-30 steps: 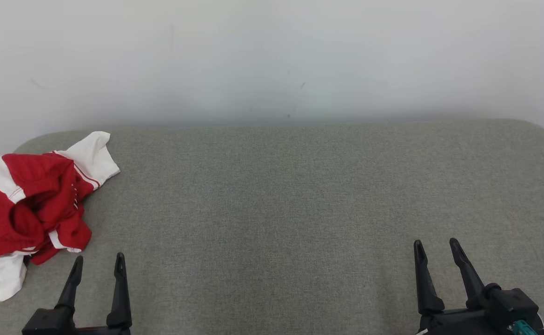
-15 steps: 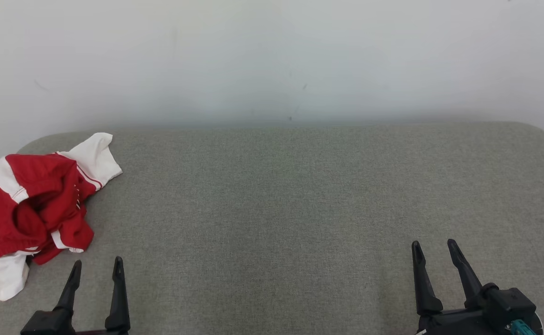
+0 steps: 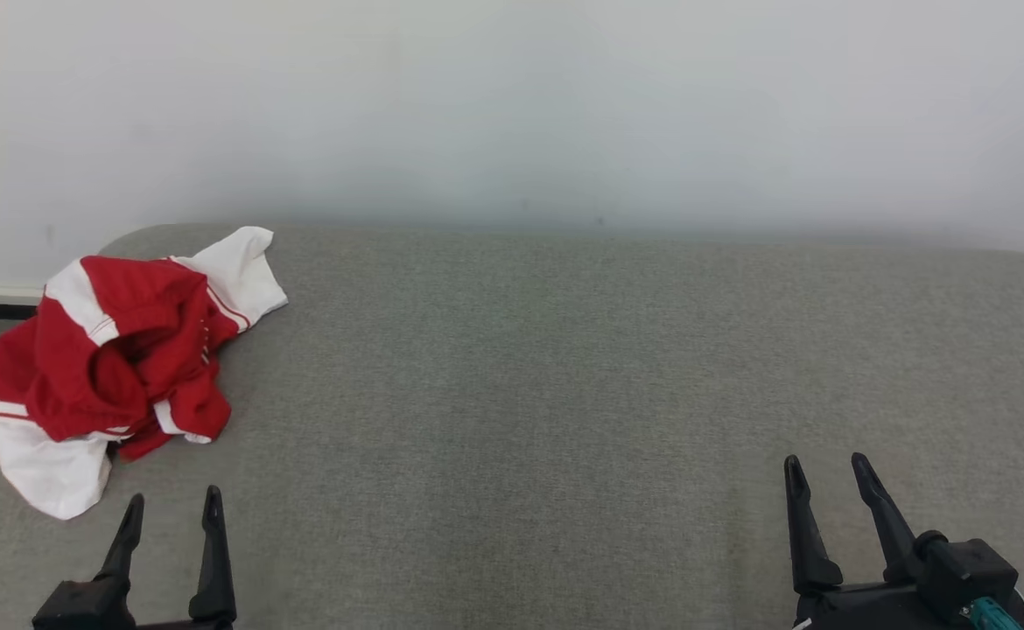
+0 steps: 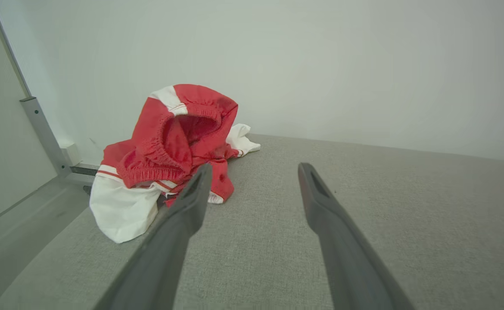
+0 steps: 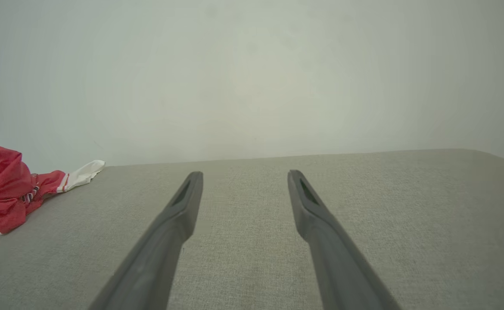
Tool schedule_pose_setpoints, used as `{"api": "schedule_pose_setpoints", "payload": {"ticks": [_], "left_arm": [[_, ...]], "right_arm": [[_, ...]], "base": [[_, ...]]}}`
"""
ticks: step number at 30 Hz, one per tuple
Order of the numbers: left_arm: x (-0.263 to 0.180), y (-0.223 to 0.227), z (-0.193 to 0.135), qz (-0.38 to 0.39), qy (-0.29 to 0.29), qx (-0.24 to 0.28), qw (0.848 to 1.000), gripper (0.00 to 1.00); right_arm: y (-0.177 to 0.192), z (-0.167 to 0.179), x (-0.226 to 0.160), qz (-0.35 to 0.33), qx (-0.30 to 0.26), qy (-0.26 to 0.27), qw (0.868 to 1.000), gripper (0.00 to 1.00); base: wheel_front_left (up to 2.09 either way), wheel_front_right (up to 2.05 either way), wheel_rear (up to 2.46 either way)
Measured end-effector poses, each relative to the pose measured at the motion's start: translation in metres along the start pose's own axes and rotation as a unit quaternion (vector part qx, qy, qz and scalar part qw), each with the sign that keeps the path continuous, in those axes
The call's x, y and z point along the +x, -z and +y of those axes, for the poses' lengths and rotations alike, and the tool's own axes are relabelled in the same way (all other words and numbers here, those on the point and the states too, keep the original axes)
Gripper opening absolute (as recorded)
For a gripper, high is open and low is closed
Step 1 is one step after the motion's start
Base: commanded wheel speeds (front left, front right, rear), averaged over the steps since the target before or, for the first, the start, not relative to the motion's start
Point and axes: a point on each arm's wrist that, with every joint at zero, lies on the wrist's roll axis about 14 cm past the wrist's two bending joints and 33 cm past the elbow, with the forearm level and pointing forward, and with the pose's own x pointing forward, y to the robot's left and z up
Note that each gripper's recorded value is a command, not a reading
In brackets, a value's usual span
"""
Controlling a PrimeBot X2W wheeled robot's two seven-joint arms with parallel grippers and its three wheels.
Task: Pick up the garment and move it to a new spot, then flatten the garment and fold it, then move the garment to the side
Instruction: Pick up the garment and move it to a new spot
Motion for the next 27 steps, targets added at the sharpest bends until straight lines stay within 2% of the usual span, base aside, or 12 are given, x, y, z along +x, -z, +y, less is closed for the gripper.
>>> {"api": "schedule_pose_setpoints", "payload": {"ticks": [15, 27], "left_arm": [[-0.042, -0.001, 0.064, 0.009, -0.103, 0.003, 0.995, 1.00], [-0.092, -0.003, 0.122, 0.014, -0.208, 0.008, 0.978, 1.00]], "right_arm": [[0.015, 0.052, 0.029, 0.029, 0.005, -0.081, 0.996, 1.00], [0.032, 0.109, 0.049, 0.049, 0.015, -0.162, 0.985, 1.00]], "base": [[0.00, 0.00, 0.00], [0.00, 0.00, 0.00]]}}
